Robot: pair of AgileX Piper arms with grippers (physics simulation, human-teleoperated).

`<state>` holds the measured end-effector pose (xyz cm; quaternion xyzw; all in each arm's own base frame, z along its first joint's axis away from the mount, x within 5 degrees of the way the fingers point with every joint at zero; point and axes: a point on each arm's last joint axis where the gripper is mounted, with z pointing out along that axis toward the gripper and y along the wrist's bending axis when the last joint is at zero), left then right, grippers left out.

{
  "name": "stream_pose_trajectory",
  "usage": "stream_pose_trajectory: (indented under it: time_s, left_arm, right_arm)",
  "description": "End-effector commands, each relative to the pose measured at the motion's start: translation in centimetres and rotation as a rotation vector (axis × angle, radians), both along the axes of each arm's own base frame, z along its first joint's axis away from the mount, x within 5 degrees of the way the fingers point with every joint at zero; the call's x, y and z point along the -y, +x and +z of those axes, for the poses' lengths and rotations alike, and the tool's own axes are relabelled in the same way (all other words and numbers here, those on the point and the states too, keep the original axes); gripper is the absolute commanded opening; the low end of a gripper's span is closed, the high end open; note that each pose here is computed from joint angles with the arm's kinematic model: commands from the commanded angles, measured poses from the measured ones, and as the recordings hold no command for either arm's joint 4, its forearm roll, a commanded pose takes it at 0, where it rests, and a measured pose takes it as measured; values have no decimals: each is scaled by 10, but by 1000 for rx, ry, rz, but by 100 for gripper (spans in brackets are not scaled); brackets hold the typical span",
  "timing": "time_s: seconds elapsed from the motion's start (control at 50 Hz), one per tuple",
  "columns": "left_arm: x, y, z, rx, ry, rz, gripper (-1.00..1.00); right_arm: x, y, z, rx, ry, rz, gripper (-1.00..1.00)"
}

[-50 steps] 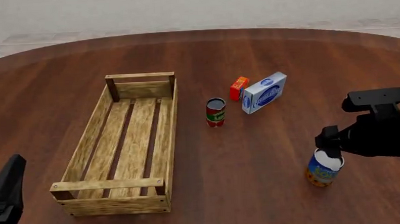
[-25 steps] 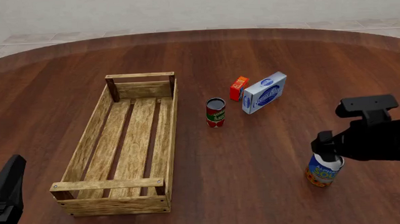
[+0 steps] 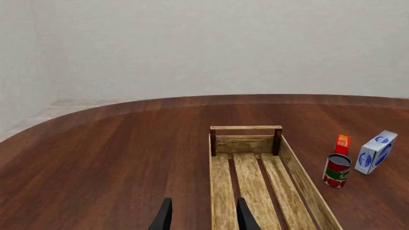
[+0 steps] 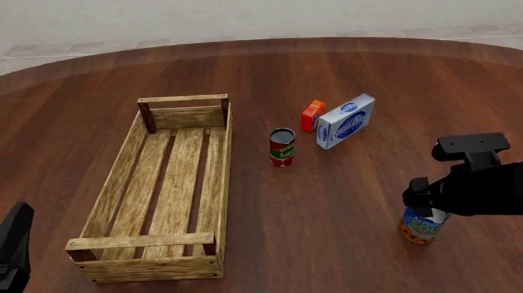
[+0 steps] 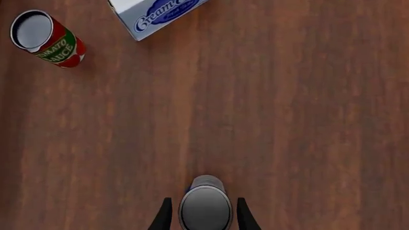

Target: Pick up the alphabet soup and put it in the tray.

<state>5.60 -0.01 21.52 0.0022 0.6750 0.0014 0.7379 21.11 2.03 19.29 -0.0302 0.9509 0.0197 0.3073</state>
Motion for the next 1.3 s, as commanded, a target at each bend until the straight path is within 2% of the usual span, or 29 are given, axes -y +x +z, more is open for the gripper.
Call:
stream_pose_trajectory:
  time_s: [0.02,0.44,0.46,0.84,1.3]
  left_arm:
    - [0,0,0,0,0,0,100]
    - [0,0,0,0,0,0,100]
    - [0,0,0,0,0,0,100]
    - [0,0,0,0,0,0,100]
    - [0,0,0,0,0,0,100]
  right_arm:
    - [0,2,-8,-14,3,-6,100]
    - [1,2,-12,-23,-2,-7,100]
    - [1,2,-11,-21,-1,-7,-100]
    - [1,-4,-1,-10,-5,1,-100]
    - [3,-19,42,42,-24,29,-100]
